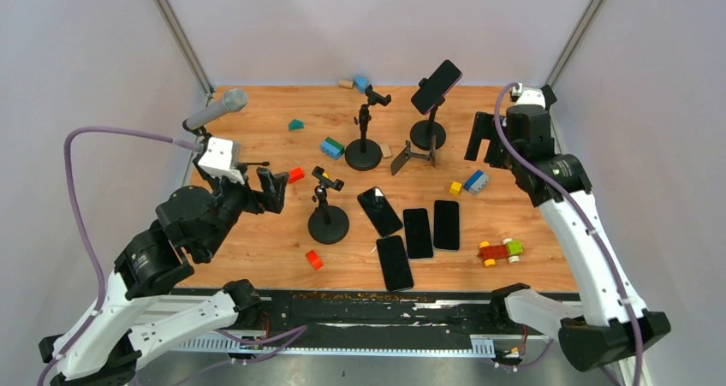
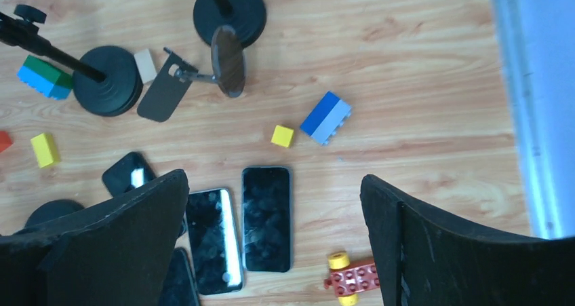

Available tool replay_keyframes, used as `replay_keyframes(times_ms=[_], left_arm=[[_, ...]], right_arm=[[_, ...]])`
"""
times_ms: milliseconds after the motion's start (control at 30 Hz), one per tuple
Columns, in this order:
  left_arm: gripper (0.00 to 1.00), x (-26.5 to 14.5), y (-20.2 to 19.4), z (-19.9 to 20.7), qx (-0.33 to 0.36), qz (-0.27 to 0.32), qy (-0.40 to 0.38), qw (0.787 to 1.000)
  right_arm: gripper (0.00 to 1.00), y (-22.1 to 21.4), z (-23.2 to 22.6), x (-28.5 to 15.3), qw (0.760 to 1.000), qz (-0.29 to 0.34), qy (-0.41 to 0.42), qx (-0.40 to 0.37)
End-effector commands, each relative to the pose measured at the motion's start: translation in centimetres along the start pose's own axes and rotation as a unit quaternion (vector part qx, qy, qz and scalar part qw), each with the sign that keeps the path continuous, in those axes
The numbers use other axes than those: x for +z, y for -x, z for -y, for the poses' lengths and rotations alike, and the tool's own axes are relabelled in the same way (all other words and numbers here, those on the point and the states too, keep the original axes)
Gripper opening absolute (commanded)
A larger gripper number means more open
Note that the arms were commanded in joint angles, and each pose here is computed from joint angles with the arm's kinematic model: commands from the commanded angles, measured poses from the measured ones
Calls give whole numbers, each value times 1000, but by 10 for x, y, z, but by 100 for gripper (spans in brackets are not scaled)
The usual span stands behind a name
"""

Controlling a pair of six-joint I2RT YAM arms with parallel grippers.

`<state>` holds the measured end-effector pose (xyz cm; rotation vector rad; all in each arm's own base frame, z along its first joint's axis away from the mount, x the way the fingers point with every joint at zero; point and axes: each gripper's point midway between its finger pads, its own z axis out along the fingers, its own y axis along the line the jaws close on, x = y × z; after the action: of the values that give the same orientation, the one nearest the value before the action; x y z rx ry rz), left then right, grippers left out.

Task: Remove the phone from the phone stand
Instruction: Place the phone stand at the center of the board, then pick up the phone stand with the phone at the center of the board.

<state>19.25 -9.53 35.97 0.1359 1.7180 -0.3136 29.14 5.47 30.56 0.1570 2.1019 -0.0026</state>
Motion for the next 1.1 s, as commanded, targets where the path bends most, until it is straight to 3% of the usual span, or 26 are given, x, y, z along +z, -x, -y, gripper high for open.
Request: replay_keyframes(times_ms=[0,133,233,533,767,1067], left_arm=[[100,10,15,28,39,4,-60,997],[100,11,-14,33,54,-21,-84,995],[100,8,-34,26,70,-32,-82,994],[100,-3,-82,17,83,-48,-107,990],[100,-2,-104,17,80,-58,-114,989],[100,-3,-107,16,86,-52,-119,988]], right_arm=[[100,3,-29,27,985,-20,160,55],[99,9,-24,64,972,21,203,114],[92,11,-17,98,967,47,205,145],[88,-6,-59,175,920,87,333,185],[86,-14,-68,234,923,58,332,187],[84,-13,-101,261,910,106,370,152]])
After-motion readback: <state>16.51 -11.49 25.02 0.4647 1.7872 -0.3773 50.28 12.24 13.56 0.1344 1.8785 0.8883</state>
